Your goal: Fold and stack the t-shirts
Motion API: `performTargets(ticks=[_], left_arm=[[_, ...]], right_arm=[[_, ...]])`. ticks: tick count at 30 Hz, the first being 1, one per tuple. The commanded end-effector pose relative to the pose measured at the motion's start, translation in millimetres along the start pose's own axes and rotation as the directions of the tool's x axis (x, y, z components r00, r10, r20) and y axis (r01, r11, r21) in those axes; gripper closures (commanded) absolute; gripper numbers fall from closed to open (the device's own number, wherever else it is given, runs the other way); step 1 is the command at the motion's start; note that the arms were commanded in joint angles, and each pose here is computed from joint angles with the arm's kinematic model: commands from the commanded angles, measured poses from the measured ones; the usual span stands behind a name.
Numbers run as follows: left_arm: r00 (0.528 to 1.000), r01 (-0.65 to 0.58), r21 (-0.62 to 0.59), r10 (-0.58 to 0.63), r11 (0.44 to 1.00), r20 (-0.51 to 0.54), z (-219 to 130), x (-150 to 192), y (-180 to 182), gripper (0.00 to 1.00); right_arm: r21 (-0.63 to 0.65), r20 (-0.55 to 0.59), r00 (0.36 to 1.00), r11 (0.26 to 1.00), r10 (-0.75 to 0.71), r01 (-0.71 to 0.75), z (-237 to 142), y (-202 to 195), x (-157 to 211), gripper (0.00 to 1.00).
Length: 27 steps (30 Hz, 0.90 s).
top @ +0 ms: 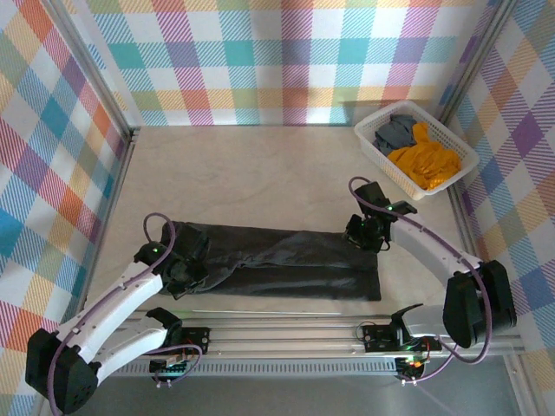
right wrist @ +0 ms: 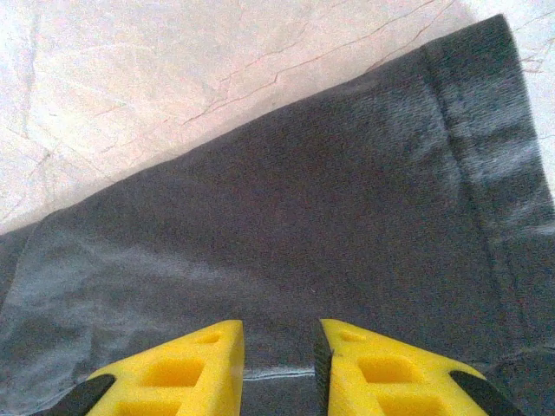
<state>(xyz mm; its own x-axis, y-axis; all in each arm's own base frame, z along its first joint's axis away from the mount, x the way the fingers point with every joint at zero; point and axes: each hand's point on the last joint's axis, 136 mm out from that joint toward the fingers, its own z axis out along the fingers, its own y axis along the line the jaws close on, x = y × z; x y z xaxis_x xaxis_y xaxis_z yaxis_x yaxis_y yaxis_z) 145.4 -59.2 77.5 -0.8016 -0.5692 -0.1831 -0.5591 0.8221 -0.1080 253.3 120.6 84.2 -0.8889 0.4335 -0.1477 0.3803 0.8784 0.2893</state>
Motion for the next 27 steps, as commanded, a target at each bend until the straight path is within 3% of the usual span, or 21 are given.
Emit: performTargets(ticks=[1,6,7,10,13,18,20,24,27], left_arm=[[0.999,0.003,-0.040,-0.002,0.999,0.041,4,-5,2,1.00],[0.999,-0.049,-0.096,0.050,0.994,0.009,18,-1,1,0.99],[0.998,-0.055,-0.095,0.056,0.994,0.007,16,-1,-1,0.91],[0.996,-0.067,-0.050,0.070,0.996,0.060,-9,-12,-12,0.55],[0.987,-0.066,0.003,0.065,0.998,0.146,-44,-34,-24,0.40],[0.989,0.039,0.082,-0.050,0.996,0.140,-52,-93,-34,0.41],[0.987,0.085,0.128,-0.101,0.988,0.126,-38,-122,-39,0.44],[0.985,0.148,0.031,-0.150,0.988,0.081,3,-166,-22,0.47],[0.980,0.166,0.059,-0.172,0.984,0.102,24,-192,-21,0.46]], right_arm=[[-0.029,0.010,1.000,1.000,-0.011,0.011,-4,13,-4,0.72],[-0.022,0.006,1.000,1.000,-0.016,0.017,1,14,-5,0.71],[-0.019,0.005,1.000,1.000,-0.016,0.016,3,14,-5,0.71],[-0.025,-0.002,0.999,0.999,-0.032,0.032,9,19,-9,0.68],[-0.025,-0.014,1.000,0.999,-0.027,0.027,17,22,-14,0.67],[-0.012,-0.044,0.998,0.999,0.033,-0.033,34,15,-23,0.67],[0.007,-0.058,0.997,0.999,0.051,-0.051,40,8,-27,0.67],[0.045,-0.091,0.993,0.997,0.074,-0.070,51,-4,-31,0.67],[0.057,-0.115,0.990,0.996,0.076,-0.070,59,-9,-34,0.67]])
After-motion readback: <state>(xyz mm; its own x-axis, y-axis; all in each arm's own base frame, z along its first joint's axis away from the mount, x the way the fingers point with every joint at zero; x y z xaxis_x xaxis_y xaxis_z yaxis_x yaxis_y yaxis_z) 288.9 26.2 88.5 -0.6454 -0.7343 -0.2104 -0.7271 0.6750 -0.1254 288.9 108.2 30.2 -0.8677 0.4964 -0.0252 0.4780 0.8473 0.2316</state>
